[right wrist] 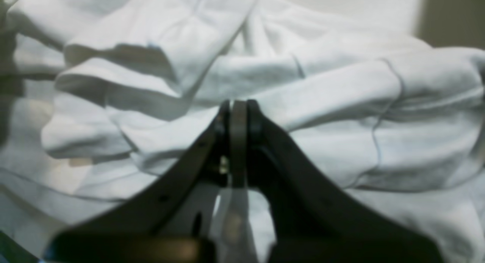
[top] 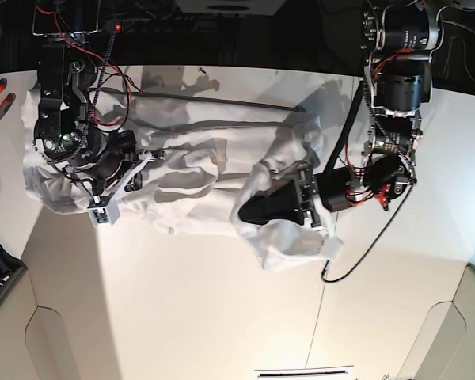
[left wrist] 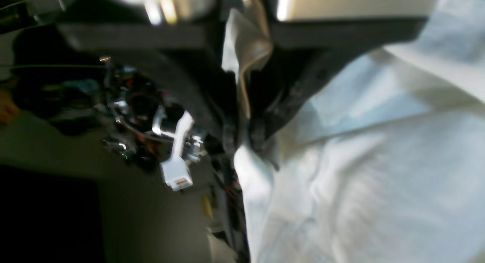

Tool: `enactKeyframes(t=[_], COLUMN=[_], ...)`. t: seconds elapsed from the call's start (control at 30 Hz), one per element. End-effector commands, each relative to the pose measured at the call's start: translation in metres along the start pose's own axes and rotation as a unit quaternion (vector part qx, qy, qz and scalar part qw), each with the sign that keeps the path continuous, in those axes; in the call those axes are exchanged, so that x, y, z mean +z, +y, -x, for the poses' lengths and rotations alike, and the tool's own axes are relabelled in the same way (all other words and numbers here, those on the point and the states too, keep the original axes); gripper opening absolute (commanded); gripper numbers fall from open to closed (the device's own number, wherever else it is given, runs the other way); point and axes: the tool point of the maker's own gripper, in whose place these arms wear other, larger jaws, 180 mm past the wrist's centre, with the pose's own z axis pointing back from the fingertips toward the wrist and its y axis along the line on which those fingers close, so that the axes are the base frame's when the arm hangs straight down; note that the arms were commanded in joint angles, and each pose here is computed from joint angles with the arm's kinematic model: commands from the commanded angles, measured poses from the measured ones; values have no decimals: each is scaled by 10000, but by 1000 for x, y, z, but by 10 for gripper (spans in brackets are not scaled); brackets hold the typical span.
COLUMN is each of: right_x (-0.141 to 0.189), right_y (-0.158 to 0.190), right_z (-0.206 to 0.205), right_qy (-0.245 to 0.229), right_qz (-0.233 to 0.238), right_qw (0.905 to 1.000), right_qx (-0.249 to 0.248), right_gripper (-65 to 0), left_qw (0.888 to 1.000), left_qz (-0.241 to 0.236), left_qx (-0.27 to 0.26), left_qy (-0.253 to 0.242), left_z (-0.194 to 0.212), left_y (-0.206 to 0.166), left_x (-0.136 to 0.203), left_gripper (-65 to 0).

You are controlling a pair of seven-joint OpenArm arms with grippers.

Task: Layout the t-shirt on the table in an organized manner, then fold the t-shirt properly
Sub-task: 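Fold the grasped shirt end with the left gripper toward the right gripper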

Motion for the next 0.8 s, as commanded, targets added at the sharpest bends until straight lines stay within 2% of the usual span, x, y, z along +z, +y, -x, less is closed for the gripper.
enactKeyframes(t=[0.0, 0.27, 0.5, 0.6, 0.67, 0.77], right_x=[4, 4, 6, 11, 16, 28], right_y=[-1, -1, 0, 4, 5, 7], right_z=[-17, -17, -38, -55, -66, -82], right_qy=[-272, -278, -481, -596, -681, -932], right_qz=[-3, -1, -74, -169, -161, -132], right_qw=[9996, 9996, 9988, 9981, 9975, 9954], right_qx=[40, 42, 29, 23, 81, 191], right_gripper=[-650, -650, -650, -650, -650, -650], left_qw=[9992, 9945, 9917, 9938, 9952, 9955], left_qz=[299, 903, 1113, 972, 759, 702], left_qx=[-208, -292, -273, -317, -420, -434], left_qy=[-132, 443, 580, 428, 451, 472], left_z=[-16, 11, 23, 18, 19, 21], left_y=[-20, -59, -73, -68, -60, -58], left_x=[-11, -71, -90, -93, -94, -94], left_gripper=[-650, -650, -650, -650, -650, -650])
